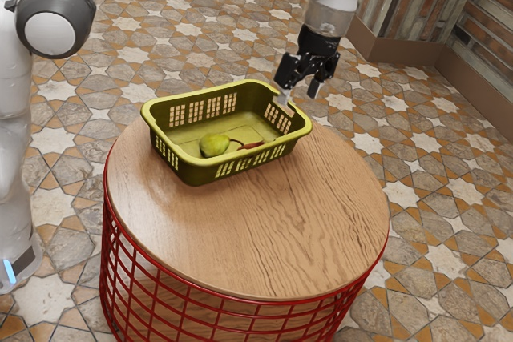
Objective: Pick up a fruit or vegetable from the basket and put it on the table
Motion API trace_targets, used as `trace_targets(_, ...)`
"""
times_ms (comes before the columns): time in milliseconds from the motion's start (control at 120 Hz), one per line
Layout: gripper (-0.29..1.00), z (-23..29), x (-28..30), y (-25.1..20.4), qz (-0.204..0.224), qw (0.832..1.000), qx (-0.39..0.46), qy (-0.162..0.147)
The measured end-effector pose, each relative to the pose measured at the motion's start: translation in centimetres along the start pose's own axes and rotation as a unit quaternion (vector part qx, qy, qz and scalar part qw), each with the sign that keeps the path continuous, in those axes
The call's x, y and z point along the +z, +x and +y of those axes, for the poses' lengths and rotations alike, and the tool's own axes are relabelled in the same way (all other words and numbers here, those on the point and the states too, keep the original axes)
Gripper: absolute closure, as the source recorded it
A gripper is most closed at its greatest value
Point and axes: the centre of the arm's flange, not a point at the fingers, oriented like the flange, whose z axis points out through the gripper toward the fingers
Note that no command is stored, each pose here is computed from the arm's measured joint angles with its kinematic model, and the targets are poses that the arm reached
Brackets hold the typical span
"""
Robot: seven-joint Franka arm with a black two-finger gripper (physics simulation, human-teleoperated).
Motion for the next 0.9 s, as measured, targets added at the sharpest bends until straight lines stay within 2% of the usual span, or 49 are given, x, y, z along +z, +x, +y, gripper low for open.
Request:
trace_targets(458, 0.0, -0.8, -1.8, 1.1, -0.019, 0.997, -0.076, -0.008)
trace_targets(633, 0.0, 0.0, -1.5, 1.9, -0.026, 0.994, -0.108, 0.001)
trace_targets(808, 0.0, 1.3, -2.1, 5.9, -0.047, 0.985, -0.167, 0.009)
trace_targets(900, 0.0, 1.8, -1.7, 6.9, -0.046, 0.985, -0.166, 0.013)
